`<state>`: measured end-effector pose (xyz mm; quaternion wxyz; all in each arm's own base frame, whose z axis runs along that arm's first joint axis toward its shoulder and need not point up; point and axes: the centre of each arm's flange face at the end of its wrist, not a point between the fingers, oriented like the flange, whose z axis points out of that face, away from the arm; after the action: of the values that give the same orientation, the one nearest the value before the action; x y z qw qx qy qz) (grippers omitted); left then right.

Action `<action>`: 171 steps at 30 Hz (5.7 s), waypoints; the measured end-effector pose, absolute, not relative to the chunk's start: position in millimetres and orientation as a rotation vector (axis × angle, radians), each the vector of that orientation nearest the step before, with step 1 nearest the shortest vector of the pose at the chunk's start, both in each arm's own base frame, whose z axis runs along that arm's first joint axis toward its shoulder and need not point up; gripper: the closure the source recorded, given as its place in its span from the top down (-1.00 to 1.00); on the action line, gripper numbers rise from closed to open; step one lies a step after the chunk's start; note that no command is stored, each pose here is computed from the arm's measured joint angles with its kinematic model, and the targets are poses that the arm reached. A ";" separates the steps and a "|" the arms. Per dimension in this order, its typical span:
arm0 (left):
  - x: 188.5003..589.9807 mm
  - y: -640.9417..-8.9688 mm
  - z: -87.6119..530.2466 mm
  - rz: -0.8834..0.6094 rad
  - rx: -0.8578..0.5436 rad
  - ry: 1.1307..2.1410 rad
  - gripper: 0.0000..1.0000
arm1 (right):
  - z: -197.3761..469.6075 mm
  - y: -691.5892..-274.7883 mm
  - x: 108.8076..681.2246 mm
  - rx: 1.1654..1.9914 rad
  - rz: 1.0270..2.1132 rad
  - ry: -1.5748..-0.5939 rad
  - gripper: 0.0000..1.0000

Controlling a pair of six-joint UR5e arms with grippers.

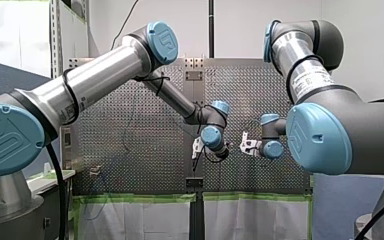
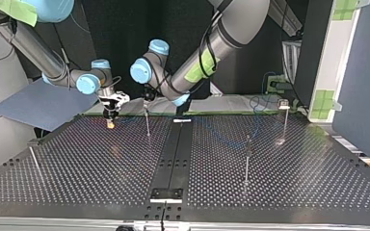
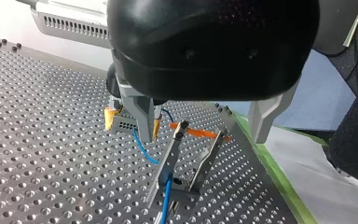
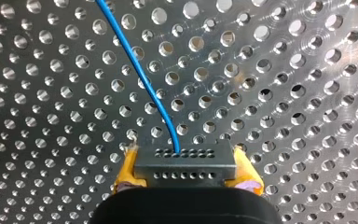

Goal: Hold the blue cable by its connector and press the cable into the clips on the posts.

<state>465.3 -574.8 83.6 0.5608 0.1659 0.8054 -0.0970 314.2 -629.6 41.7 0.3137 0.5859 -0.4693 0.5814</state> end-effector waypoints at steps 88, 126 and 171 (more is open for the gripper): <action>244.6 -382.1 271.6 -0.221 0.193 1.734 1.00 | 182.7 -625.3 292.4 1.421 1.466 -1.201 -1.00; 232.6 -370.7 287.2 -0.239 0.152 1.680 1.00 | 218.7 -620.1 294.4 1.395 1.487 -1.156 -1.00; 232.6 -370.7 287.2 -0.239 0.152 1.680 1.00 | 218.7 -620.1 294.4 1.395 1.487 -1.156 -1.00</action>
<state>232.6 -370.7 287.2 0.6586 0.0669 0.7421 -0.1055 294.4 -620.1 218.7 0.3886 0.5484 -0.4545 0.5846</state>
